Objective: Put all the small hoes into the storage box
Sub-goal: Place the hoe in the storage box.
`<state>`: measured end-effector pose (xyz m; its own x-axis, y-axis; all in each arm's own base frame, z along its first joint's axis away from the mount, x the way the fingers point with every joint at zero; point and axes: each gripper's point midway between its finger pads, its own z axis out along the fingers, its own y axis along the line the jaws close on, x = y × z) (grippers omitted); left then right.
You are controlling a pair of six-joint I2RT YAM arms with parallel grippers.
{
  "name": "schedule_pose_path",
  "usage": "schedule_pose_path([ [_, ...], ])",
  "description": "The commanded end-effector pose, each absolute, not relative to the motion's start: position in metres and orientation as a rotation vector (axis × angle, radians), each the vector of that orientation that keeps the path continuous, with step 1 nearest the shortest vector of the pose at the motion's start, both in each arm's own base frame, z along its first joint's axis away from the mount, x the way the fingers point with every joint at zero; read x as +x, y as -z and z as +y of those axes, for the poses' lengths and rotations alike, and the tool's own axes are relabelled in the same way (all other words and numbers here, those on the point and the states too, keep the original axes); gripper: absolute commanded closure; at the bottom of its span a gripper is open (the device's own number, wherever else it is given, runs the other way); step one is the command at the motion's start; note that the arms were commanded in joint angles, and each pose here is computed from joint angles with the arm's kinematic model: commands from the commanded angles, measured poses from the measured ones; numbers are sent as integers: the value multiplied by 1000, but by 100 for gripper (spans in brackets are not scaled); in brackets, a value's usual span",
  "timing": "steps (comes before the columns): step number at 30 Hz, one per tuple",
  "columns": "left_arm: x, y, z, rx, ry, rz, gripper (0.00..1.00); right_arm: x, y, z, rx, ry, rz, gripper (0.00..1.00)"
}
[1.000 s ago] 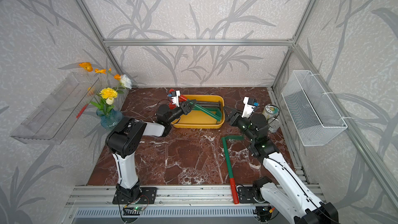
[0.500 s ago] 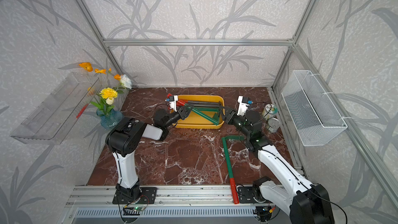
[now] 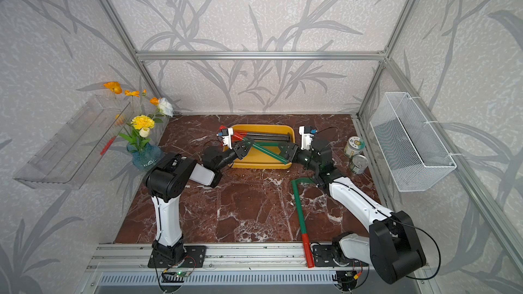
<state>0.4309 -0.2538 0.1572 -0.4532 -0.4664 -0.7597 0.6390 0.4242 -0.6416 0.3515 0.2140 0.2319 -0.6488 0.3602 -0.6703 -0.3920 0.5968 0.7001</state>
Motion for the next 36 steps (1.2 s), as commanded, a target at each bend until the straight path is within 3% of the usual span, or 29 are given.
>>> schedule_pose_path([
  [1,421,-110,-258,169,1270,1734,84,350,-225,224,-167,-1075,2050,49],
  [15,418,-109,-257,142,1284,1760,60,361,-189,239,-216,-1056,2173,52],
  [17,416,-114,-256,145,1280,1761,47,362,-190,240,-213,-1062,2167,52],
  [22,410,-131,-250,152,1234,1759,27,364,-188,243,-206,-1084,2161,52],
  [26,406,-143,-242,150,1156,1801,23,366,-187,245,-203,-1092,2159,52],
  [28,406,-141,-238,148,1093,1874,2,368,-187,246,-201,-1093,2155,52],
  [36,402,-157,-211,-38,891,2199,1,377,-190,259,-208,-1143,2130,53],
])
